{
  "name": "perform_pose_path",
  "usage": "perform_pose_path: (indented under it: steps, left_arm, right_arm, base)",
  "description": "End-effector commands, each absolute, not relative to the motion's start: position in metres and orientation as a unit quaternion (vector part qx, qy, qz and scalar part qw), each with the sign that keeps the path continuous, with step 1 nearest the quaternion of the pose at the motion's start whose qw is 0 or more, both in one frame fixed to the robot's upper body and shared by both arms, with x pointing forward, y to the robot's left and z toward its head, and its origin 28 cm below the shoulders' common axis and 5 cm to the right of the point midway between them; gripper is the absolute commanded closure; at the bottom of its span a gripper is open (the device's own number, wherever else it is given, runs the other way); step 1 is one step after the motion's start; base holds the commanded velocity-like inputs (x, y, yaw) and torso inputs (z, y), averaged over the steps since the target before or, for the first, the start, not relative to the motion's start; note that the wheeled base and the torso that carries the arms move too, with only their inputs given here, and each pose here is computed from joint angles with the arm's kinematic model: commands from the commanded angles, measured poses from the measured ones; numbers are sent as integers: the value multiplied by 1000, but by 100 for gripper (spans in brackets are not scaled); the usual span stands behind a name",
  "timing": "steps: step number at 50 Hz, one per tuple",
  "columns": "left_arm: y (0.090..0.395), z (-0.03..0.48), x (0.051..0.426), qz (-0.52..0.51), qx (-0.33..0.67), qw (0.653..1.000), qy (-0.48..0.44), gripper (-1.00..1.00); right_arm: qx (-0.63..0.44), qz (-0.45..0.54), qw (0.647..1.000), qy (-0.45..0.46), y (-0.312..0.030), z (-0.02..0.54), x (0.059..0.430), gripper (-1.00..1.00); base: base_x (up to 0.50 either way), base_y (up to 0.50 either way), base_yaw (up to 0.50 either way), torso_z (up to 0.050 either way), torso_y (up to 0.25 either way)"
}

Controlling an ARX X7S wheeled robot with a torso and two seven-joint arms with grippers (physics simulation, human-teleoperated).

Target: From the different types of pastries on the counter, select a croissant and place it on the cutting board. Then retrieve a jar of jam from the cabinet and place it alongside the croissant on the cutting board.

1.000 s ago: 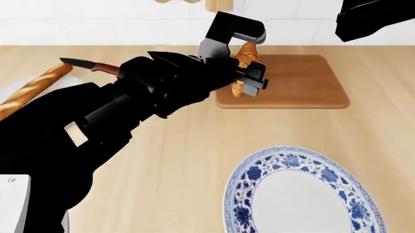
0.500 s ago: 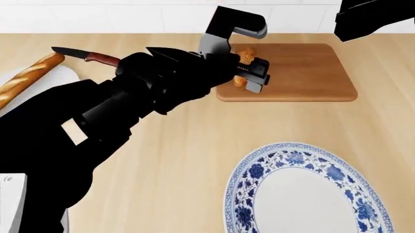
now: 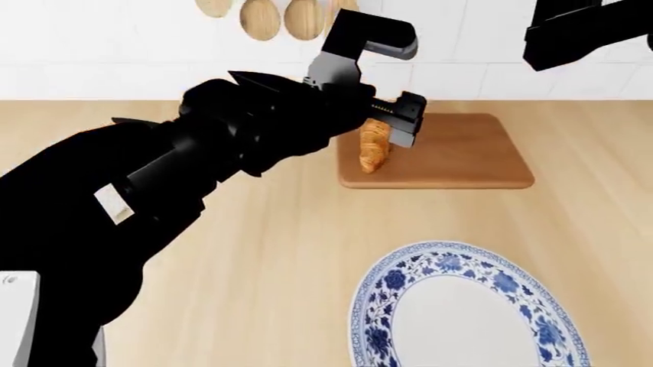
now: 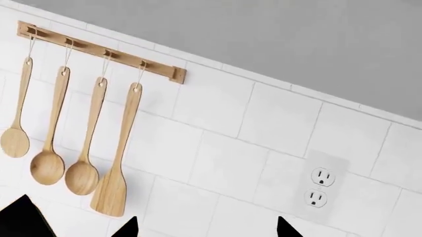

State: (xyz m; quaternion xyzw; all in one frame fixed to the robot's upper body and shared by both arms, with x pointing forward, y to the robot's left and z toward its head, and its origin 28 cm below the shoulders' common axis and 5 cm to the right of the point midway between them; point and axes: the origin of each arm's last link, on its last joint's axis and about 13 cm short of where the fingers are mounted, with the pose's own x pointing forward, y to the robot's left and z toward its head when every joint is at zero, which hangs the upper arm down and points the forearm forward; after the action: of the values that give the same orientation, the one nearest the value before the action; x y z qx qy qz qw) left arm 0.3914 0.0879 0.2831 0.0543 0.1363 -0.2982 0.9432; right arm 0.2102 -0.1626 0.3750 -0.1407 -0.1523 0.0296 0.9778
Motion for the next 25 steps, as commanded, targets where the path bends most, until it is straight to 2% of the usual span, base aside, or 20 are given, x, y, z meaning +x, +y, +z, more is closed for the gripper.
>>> perform_pose_path:
  steps: [1, 16, 25]
  left_arm:
    - [88, 286, 392, -286, 45, 947, 136, -100]
    - [88, 293, 391, -254, 39, 957, 132, -100]
    - [84, 294, 387, -250, 68, 957, 127, -100]
  right_arm:
    - [-136, 31, 979, -147, -162, 369, 210, -100]
    - [-126, 38, 980, -147, -160, 361, 210, -100]
    - [-122, 38, 981, -147, -160, 357, 209, -100]
  base:
    - [0, 0, 0, -3, 250]
    - [0, 0, 0, -3, 247]
    - [0, 0, 0, -1, 15]
